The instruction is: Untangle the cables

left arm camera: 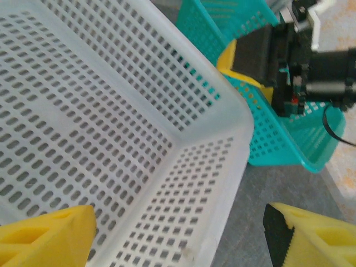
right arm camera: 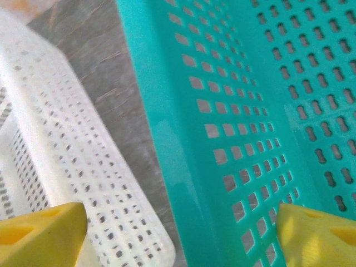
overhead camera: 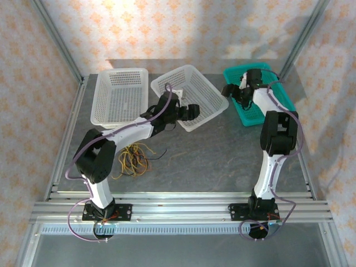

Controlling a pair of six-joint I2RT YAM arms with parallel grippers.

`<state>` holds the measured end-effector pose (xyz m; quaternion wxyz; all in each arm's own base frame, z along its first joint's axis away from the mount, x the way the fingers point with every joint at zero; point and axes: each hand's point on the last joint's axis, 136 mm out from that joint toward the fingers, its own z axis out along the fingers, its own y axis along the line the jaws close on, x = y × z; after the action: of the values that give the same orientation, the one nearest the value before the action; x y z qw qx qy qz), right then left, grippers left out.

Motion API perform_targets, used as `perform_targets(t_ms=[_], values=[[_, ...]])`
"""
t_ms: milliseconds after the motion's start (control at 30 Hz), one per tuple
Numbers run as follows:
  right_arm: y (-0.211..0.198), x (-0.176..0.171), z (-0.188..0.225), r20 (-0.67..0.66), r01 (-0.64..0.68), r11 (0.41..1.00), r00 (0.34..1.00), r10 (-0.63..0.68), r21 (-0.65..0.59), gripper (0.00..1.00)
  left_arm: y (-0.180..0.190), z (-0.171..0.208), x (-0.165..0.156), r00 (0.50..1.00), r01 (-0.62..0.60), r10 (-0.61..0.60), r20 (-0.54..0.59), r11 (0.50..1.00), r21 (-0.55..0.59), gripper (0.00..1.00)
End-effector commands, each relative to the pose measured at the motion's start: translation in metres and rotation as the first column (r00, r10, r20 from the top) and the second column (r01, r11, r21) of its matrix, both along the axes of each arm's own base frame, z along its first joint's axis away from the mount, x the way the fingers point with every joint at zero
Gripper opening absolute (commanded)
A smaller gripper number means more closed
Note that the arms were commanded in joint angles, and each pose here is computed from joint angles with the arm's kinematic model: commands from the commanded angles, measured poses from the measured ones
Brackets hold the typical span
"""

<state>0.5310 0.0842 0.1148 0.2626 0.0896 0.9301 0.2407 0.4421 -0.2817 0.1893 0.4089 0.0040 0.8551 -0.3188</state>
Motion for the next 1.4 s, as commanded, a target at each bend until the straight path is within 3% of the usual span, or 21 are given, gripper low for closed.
perform_targets(t_ms=[0,233,433,600,733,1067,1367], values=[[0.040,-0.009,0.030,0.073,-0.118,0.992,0.991,0.115,0.035,0.87,0.022,0.021,0.000,0.999,-0.036,0.037,0.033,0.999,-0.031,0.81],[0.077,-0.018,0.041,0.099,-0.184,0.982,0.979,0.179,0.045,0.86,0.071,0.024,0.003,0.990,-0.132,0.132,0.040,0.991,-0.001,0.81],[0.068,-0.017,0.053,0.143,-0.116,0.993,0.983,0.117,-0.013,0.87,0.117,0.031,0.007,0.975,-0.217,0.215,0.055,0.976,0.032,0.81],[0.074,-0.017,0.049,0.133,-0.150,0.989,0.980,0.148,0.002,0.94,0.161,0.023,0.013,0.950,-0.314,0.312,0.035,0.945,0.088,0.82],[0.075,-0.010,0.043,0.118,-0.157,0.988,0.980,0.157,-0.009,0.96,0.192,0.016,0.022,0.922,-0.386,0.387,0.011,0.915,0.121,0.99],[0.083,0.002,0.039,0.108,-0.158,0.987,0.981,0.159,-0.016,0.96,0.216,-0.024,0.048,0.889,-0.420,0.450,-0.079,0.872,0.251,1.00],[0.081,0.009,0.031,0.092,-0.135,0.990,0.986,0.138,-0.036,0.95,0.196,-0.054,0.077,0.932,-0.277,0.332,-0.148,0.912,0.304,0.99]])
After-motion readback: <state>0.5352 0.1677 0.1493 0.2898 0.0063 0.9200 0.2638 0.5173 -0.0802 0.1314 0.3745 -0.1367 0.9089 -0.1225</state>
